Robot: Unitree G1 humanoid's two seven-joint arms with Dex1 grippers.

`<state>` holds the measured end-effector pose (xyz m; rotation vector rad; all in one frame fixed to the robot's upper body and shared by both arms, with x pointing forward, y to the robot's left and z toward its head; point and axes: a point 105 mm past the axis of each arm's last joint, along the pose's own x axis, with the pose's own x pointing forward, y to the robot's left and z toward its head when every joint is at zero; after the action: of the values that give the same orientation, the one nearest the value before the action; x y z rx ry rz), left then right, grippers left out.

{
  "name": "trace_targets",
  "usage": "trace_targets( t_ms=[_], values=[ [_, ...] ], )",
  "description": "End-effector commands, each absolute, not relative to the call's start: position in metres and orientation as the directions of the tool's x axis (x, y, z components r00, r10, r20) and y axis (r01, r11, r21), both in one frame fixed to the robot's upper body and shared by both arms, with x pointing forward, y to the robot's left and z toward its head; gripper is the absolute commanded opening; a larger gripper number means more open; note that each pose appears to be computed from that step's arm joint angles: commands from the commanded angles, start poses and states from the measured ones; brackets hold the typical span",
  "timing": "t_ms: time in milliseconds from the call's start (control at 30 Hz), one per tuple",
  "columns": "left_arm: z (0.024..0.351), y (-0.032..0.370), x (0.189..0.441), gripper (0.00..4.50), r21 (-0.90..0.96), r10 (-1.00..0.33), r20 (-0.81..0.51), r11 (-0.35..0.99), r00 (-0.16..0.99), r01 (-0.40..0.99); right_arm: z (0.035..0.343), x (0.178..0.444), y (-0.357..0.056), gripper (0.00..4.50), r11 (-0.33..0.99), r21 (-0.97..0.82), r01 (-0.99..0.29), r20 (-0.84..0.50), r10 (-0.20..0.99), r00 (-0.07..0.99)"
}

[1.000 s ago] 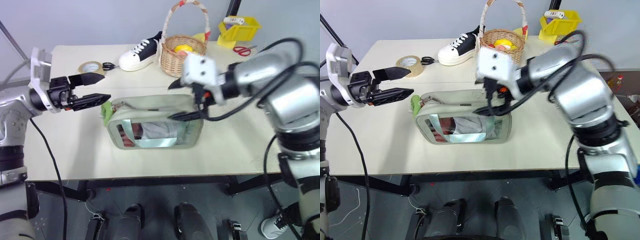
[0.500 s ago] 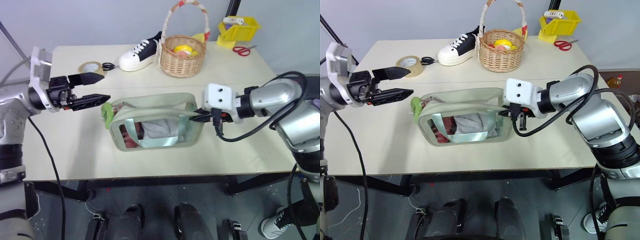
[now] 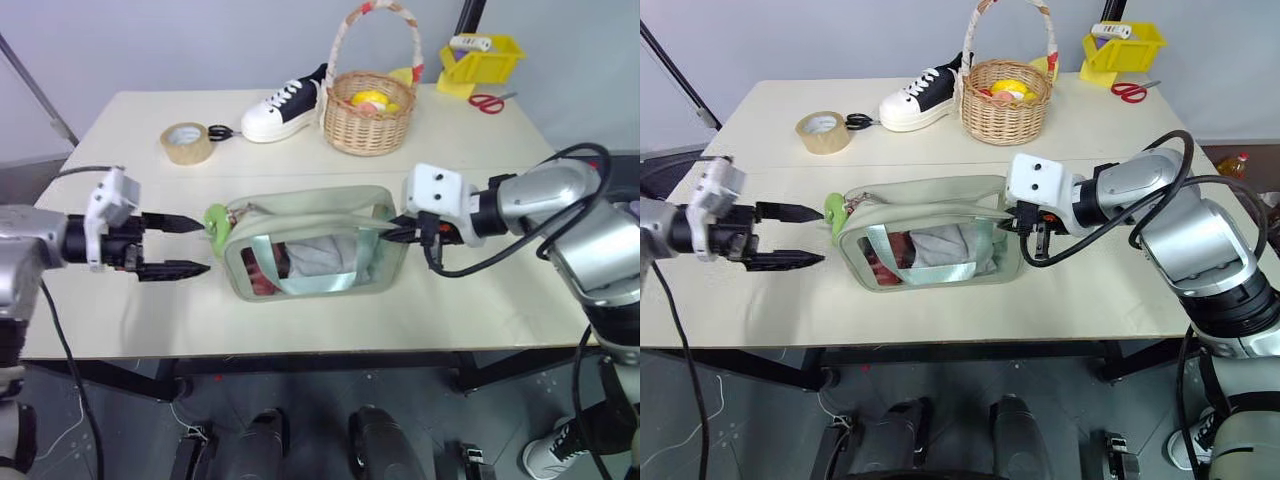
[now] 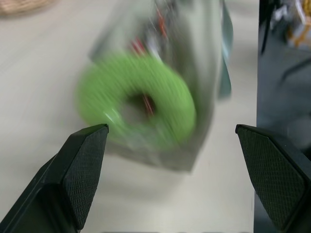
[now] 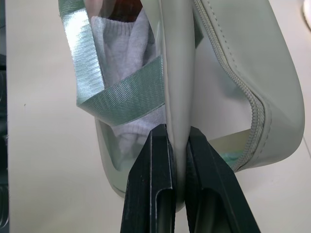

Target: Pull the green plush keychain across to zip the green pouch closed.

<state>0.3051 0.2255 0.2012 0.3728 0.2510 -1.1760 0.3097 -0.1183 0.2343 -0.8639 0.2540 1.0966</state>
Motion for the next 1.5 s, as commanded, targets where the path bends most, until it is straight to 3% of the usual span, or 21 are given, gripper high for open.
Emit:
trace_targets(
  t_ms=[33,333,600,767,1167,1267,1500],
  values=[
    [0.208,0.225,0.318,4.50,0.215,-0.830,-0.360,0.370,0.425,0.904,0.247,0.305,-0.112,0.02,0.166,-0.523,-0.836,-0.545,0.690,0.477],
    [0.211,0.233,0.334,4.50,0.162,-0.826,-0.266,0.470,0.498,0.867,0.247,0.301,-0.113,0.02,0.171,-0.517,-0.839,-0.547,0.687,0.478],
    [0.234,0.240,0.327,4.50,0.044,-0.877,-0.099,0.468,0.470,0.883,0.246,0.301,-0.114,0.02,0.174,-0.515,-0.839,-0.550,0.684,0.480],
    [0.228,0.247,0.324,4.50,-0.004,-0.876,-0.100,0.474,0.472,0.880,0.246,0.301,-0.115,0.02,0.174,-0.516,-0.839,-0.551,0.683,0.480],
    [0.214,0.236,0.352,4.50,-0.113,-0.833,-0.100,0.553,0.544,0.826,0.246,0.300,-0.114,0.02,0.169,-0.519,-0.838,-0.550,0.684,0.479],
    [0.213,0.236,0.354,3.62,-0.132,-0.832,-0.102,0.554,0.545,0.822,0.246,0.300,-0.114,0.00,0.171,-0.519,-0.837,-0.549,0.684,0.480],
    [0.216,0.237,0.350,0.03,-0.133,-0.844,-0.094,0.536,0.528,0.834,0.246,0.301,-0.116,0.00,0.186,-0.516,-0.836,-0.549,0.677,0.490]
  ],
)
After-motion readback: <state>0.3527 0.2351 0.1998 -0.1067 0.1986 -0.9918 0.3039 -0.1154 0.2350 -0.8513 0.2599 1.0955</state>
